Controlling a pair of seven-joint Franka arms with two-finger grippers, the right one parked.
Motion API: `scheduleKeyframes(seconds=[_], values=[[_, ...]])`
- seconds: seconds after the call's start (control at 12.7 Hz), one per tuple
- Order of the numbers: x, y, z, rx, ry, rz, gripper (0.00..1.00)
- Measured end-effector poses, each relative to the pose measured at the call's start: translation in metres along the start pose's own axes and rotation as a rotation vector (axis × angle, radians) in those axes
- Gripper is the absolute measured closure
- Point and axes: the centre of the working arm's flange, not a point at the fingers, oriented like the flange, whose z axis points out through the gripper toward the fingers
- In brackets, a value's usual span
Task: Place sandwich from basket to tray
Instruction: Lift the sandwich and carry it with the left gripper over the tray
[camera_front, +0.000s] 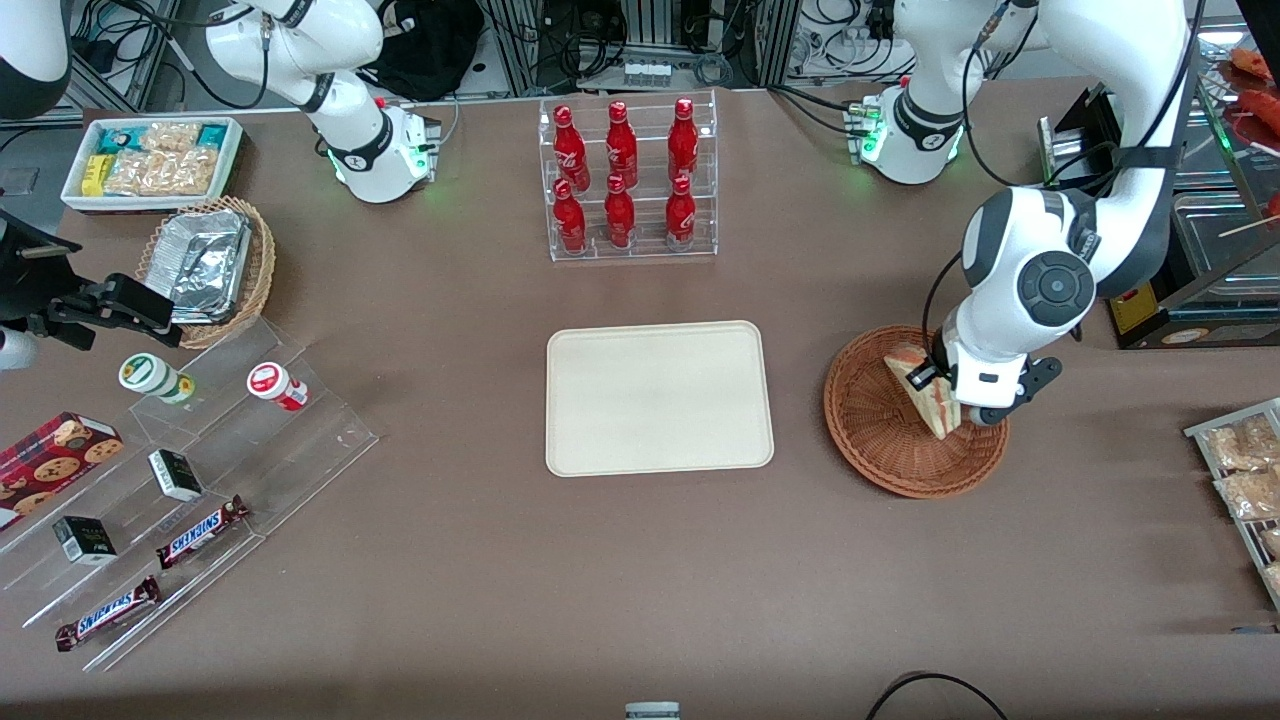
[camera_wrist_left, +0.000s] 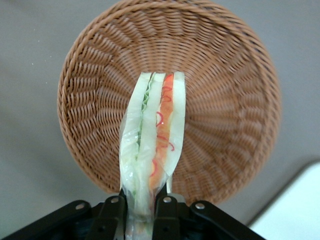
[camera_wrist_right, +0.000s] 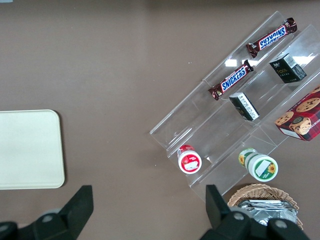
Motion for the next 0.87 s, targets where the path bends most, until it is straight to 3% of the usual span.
scheduleKeyframes(seconds=[0.24, 0.55, 0.87], values=[[-0.031, 0.036, 0.001, 0.013, 0.002, 0.083, 0.85], [-0.083, 0.103, 0.015, 0.001, -0.025, 0.194, 0.86], [-0.141, 0.186, 0.043, 0.008, -0.016, 0.27, 0.86]])
